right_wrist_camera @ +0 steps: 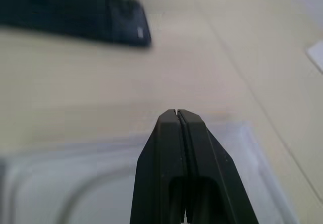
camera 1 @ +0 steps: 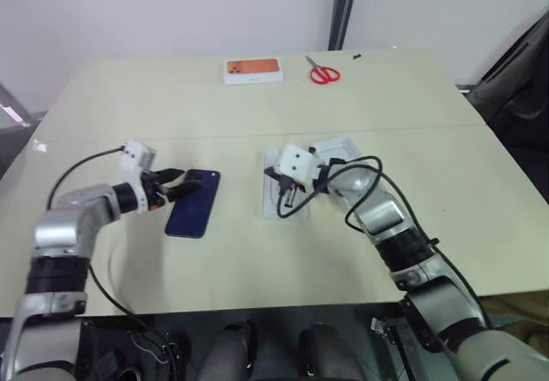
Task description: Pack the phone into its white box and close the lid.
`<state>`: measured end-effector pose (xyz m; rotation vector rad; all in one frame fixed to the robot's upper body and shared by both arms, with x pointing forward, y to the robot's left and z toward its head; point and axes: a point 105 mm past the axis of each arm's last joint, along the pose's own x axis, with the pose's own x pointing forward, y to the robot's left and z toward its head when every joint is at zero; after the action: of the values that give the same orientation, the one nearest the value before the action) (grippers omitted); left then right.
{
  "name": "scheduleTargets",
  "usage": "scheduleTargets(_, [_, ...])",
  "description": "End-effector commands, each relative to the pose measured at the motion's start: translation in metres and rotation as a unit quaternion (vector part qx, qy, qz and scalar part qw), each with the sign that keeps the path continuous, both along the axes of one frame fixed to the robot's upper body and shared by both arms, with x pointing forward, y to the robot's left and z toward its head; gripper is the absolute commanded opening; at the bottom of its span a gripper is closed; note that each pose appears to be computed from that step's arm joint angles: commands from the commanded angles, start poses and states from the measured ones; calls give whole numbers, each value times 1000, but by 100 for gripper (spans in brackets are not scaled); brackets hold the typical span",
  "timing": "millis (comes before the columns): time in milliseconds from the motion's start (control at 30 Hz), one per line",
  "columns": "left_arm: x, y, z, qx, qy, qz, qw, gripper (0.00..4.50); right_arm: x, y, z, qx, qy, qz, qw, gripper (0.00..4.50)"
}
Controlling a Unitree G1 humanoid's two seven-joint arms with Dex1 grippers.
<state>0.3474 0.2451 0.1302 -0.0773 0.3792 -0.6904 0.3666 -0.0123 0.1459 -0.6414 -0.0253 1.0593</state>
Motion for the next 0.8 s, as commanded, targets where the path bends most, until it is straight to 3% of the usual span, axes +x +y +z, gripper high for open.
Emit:
scheduleTargets(33, [-4,22,5,-45,40,22,998,407,-7,26,15,7,-28,23,999,5])
scheduleTargets(167, [-11,30,1,-102,116,30,988,407,-15,53,4,-17,6,46,999,5])
scheduleTargets(367, [-14,20,-18,-135,186,16,973,407,-25,75,-25,-96,76,65,990,5])
scheduleTargets(567, [-20,5,-44,-128,235,-5,963,407,-23,77,-47,-139,95,43,985,5])
scheduleTargets(800, [-29,-14,-73,-119,287,-32,950,407,-24,78,-48,-139,91,42,985,5])
